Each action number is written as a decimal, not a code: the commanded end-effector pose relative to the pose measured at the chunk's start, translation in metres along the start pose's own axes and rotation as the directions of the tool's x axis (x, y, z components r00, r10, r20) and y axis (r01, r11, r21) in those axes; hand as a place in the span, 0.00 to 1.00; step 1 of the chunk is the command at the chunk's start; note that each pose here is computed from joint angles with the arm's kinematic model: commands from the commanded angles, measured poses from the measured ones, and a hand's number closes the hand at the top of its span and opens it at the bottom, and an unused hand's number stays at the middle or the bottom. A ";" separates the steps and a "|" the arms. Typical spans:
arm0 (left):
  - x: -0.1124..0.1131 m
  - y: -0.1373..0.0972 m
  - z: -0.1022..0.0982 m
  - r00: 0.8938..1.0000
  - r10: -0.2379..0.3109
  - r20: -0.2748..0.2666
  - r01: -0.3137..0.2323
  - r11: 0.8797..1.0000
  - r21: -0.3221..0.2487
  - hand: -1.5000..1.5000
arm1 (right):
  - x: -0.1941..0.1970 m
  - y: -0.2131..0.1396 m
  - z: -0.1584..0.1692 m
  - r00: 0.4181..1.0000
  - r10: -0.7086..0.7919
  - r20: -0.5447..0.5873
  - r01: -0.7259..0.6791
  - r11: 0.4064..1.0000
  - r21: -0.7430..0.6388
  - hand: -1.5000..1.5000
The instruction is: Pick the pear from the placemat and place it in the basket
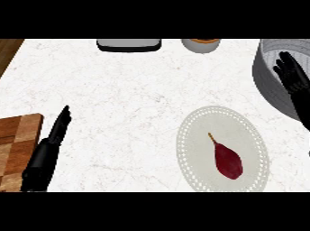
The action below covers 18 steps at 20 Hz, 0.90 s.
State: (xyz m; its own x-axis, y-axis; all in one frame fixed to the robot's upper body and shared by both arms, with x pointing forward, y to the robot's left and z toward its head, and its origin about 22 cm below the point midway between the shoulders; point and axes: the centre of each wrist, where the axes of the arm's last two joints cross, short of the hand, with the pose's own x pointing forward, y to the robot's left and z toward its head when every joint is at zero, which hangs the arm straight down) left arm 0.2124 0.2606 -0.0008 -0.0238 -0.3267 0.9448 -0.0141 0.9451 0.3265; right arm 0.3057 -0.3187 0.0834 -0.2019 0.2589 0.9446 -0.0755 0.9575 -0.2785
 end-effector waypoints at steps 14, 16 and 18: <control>-0.058 0.016 0.026 0.810 0.181 -0.558 -0.185 0.981 0.050 0.50 | 0.044 0.147 0.051 0.805 -0.579 0.126 0.259 0.535 0.804 0.00; -0.062 0.004 0.025 0.810 0.189 -0.556 -0.183 0.981 0.067 0.50 | 0.056 0.123 0.042 0.875 -0.441 0.199 0.130 0.612 0.780 0.00; -0.056 0.003 0.032 0.800 0.207 -0.564 -0.196 0.977 0.082 0.50 | 0.071 0.088 0.032 0.914 -0.230 0.335 -0.068 0.726 0.684 0.00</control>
State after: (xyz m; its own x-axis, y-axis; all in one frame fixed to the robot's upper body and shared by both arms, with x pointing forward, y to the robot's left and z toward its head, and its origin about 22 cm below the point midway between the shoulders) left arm 0.1907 0.2856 -0.0411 0.4658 -0.1037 0.8788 -0.0606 0.9870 0.1486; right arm 0.2535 -0.1916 0.0903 -0.3335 -0.2435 0.9107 -0.8242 0.5442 -0.1563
